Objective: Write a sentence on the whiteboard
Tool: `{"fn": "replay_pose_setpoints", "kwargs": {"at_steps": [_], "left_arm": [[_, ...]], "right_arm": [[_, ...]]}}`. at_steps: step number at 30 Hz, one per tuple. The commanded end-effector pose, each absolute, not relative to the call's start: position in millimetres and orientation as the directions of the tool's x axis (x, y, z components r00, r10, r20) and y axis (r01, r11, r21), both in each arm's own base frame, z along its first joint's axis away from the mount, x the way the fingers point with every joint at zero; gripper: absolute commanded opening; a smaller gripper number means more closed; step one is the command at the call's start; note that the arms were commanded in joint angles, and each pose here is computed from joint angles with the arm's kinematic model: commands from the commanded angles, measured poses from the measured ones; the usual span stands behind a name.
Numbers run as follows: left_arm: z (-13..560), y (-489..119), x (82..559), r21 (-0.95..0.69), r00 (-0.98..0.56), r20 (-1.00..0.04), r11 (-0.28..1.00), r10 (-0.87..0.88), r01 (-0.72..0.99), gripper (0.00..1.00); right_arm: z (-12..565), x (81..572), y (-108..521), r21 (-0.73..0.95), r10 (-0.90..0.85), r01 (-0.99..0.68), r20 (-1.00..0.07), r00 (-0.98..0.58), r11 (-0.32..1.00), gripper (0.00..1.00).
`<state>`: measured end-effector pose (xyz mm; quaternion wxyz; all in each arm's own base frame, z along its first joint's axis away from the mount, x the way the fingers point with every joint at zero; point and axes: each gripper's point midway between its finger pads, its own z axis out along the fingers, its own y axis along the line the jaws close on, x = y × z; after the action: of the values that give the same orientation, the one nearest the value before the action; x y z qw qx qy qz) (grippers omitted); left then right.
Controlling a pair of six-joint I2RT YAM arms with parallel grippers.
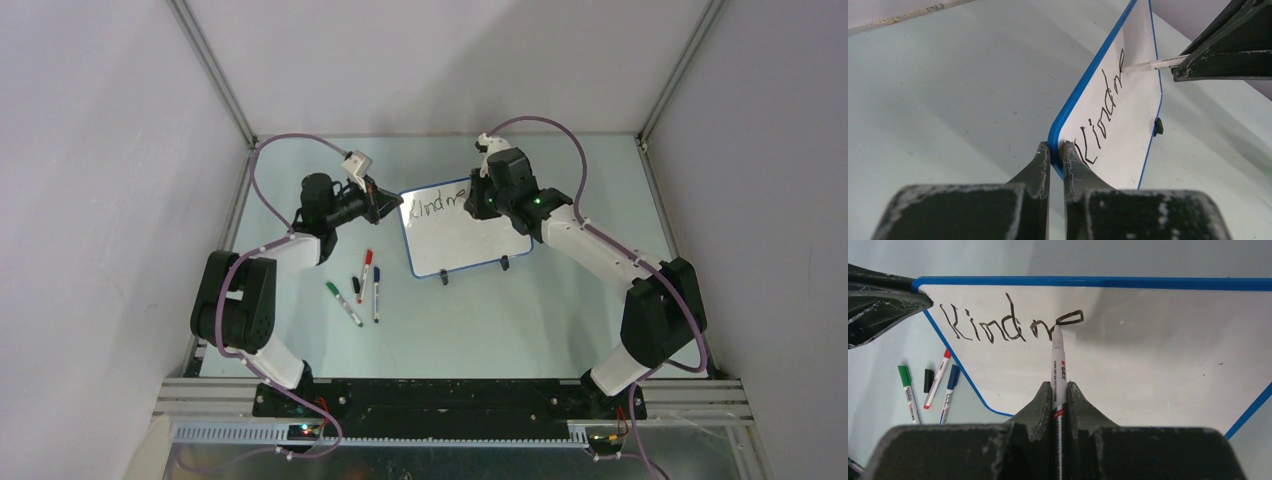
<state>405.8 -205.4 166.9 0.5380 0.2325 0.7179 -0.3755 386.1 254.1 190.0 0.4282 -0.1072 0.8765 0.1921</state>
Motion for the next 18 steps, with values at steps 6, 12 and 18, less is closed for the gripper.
{"fn": "replay_pose_setpoints", "kwargs": {"at_steps": [6, 12, 18], "left_arm": [[148.6, -202.1, 399.4, -0.254, -0.321, -0.947, 0.634, -0.009, 0.730, 0.00], [148.2, -202.1, 399.1, -0.253, -0.321, -0.947, 0.635, -0.008, 0.730, 0.00], [148.2, -202.1, 399.3, -0.252, -0.321, -0.947, 0.636, -0.008, 0.729, 0.00]], "right_arm": [[188.3, 383.0, 244.5, 0.203, -0.051, -0.330, -0.781, -0.623, 0.922, 0.00], [188.8, 385.2, 236.2, 0.188, -0.043, -0.303, -0.784, -0.620, 0.934, 0.00], [196.2, 389.5, 229.8, 0.194, -0.015, -0.278, -0.796, -0.606, 0.941, 0.00]]}}
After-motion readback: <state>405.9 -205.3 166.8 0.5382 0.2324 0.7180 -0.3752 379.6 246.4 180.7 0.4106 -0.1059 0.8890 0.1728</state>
